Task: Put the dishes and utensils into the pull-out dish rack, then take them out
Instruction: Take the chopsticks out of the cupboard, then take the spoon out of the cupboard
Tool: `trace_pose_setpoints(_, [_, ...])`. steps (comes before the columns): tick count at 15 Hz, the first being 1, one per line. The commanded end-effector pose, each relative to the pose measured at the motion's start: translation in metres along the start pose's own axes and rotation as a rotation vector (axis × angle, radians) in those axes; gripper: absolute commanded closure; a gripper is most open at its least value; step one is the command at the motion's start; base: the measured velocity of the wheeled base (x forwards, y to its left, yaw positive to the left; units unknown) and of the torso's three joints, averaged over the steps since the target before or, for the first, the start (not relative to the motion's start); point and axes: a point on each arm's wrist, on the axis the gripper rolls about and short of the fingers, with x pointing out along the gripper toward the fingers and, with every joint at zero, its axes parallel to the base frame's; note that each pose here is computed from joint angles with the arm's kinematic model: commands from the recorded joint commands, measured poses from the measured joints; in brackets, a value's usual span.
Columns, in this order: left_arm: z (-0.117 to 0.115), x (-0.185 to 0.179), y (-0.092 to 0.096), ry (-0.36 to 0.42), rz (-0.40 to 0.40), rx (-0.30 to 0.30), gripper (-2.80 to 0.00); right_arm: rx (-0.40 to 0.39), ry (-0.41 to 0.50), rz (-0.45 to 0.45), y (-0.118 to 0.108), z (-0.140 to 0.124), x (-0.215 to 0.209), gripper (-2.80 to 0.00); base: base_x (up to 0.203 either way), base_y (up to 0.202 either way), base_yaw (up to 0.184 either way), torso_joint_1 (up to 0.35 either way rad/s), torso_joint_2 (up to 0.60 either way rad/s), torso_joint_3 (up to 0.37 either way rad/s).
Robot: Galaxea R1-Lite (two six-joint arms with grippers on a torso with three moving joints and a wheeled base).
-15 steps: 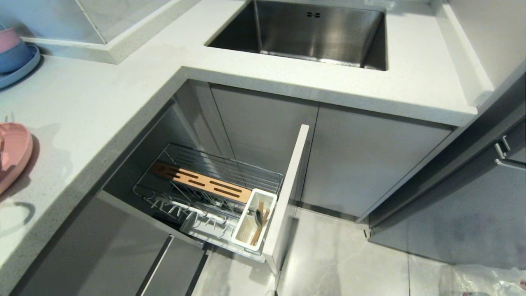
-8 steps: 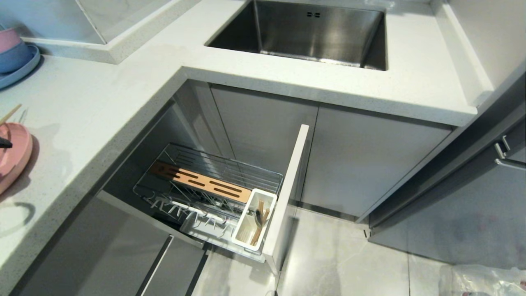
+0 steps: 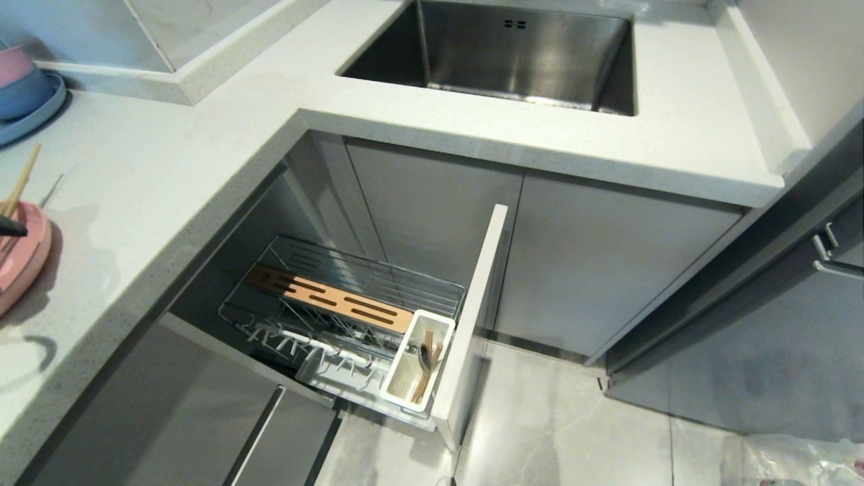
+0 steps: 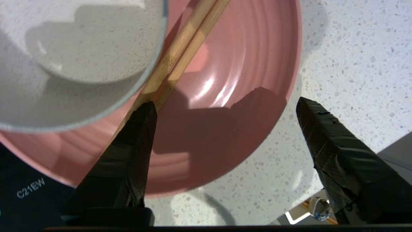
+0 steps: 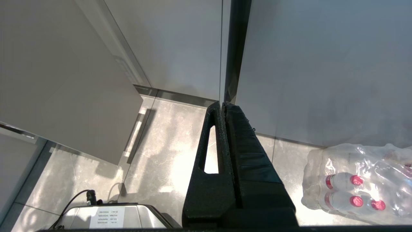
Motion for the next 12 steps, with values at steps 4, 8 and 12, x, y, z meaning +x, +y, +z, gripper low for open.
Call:
trace_pose_setpoints(4, [-0.007, -0.024, -0.007, -0.042, -0.040, 0.004, -2.80, 0.000, 0.002, 0.000, 0.000, 0.000, 0.000, 0.00, 0.000, 0.000, 0.000, 0.000, 0.00, 0.000])
trace_pose_setpoints(8, [-0.017, -0.052, -0.017, -0.097, -0.103, 0.042, 0.00, 0.001, 0.002, -0.001, 0.000, 0.000, 0.000, 0.00, 0.000, 0.000, 0.000, 0.000, 0.00, 0.000])
trace_pose_setpoints(12, [-0.019, -0.091, -0.029, -0.211, -0.171, 0.092, 0.00, 0.001, 0.002, -0.001, 0.000, 0.000, 0.000, 0.00, 0.000, 0.000, 0.000, 0.000, 0.00, 0.000])
